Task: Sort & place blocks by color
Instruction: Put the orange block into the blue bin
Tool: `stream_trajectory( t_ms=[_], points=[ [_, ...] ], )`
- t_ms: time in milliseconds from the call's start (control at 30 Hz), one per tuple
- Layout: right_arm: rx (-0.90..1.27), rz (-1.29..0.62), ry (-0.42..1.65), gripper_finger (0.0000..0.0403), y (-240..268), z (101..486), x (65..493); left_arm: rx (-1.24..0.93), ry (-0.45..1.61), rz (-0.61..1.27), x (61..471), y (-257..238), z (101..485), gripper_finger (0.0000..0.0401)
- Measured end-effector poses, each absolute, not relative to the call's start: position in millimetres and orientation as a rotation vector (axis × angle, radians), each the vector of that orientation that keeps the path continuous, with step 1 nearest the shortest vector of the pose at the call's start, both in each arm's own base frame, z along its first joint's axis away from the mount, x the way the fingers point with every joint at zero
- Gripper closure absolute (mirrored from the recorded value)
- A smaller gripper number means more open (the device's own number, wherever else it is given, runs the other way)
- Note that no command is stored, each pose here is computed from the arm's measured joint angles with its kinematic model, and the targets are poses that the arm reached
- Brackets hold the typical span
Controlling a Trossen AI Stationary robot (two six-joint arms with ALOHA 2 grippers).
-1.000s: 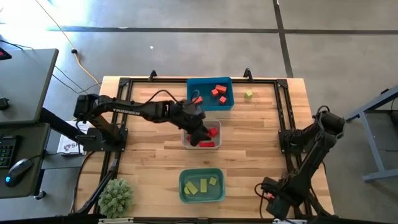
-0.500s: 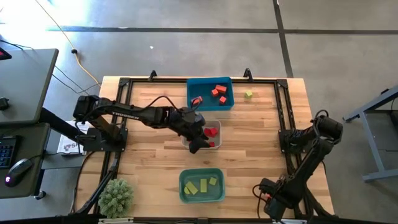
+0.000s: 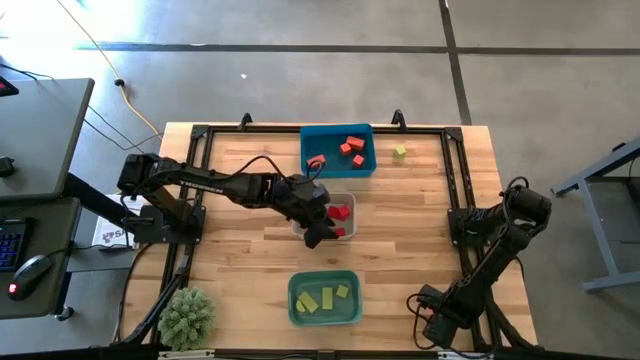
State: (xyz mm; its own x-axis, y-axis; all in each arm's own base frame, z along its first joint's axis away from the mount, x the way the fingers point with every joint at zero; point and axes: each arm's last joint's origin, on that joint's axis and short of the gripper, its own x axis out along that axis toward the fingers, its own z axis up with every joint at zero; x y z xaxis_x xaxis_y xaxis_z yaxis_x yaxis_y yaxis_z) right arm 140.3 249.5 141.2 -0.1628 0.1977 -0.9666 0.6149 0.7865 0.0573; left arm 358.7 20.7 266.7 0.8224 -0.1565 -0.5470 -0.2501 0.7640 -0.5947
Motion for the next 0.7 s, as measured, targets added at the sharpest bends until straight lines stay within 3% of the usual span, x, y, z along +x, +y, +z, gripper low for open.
stream_trajectory(
  t_ms=[167, 700],
  points=[
    [0.664, -0.403, 1.741, 0.0299, 250.0, 141.6, 142.4, -0.708, 0.606, 0.077, 358.0, 30.8, 266.7, 0.0162],
    [0.854, -0.394, 1.587, 0.0299, 230.5, 158.0, 179.8, -0.632, 0.539, 0.219, 347.4, 94.6, 267.4, 0.0162]
  ],
)
